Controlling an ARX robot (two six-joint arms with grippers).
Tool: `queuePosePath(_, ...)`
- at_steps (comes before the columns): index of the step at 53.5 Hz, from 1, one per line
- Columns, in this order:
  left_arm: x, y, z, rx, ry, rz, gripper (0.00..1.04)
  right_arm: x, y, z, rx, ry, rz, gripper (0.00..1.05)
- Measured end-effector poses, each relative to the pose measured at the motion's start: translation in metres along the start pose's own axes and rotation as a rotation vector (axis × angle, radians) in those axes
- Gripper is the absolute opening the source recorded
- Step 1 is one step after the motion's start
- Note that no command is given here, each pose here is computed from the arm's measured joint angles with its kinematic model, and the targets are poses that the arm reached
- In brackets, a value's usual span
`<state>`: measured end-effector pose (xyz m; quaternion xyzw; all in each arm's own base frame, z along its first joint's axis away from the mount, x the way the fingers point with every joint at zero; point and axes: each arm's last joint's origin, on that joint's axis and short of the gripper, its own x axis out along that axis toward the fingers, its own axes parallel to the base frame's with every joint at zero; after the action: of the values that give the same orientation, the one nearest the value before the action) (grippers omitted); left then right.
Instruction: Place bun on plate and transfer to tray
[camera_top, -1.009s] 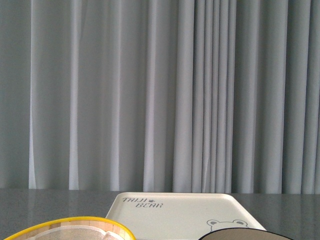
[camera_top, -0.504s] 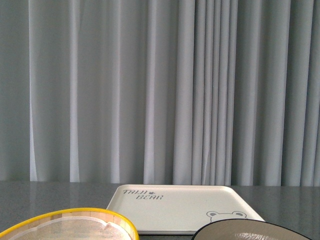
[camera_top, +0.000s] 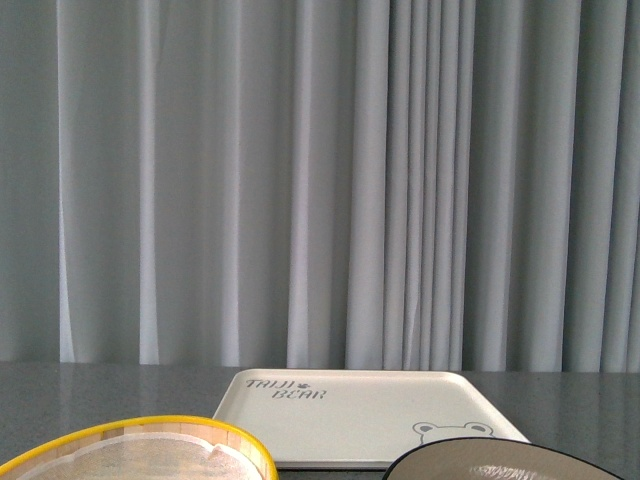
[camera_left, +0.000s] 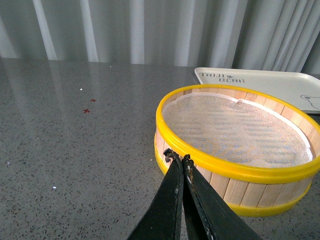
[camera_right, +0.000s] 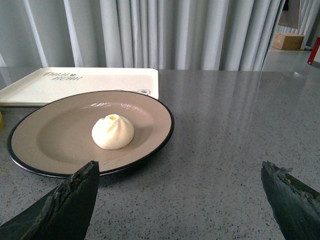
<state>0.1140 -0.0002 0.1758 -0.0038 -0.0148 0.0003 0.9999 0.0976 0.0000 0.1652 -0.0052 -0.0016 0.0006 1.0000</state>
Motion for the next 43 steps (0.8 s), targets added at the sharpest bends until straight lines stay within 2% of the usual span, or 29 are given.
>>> queuePosePath(16, -0.007, 0.0, 0.0, 0.0, 0.0, 0.0, 0.04, 0.0, 0.0, 0.0, 0.0, 0.0, 0.0, 0.96)
queuePosePath(19, -0.014, 0.0, -0.005, 0.0, 0.035, -0.003, 0.04, 0.0, 0.0, 0.0, 0.0, 0.0, 0.0, 0.96)
queuePosePath(40, -0.018, 0.0, -0.003, 0.0, 0.007, -0.002, 0.04, 0.0, 0.0, 0.0, 0.0, 0.0, 0.0, 0.96)
queuePosePath(43, -0.018, 0.0, -0.003, 0.0, 0.007, -0.003, 0.13, 0.0, 0.0, 0.0, 0.0, 0.0, 0.0, 0.96)
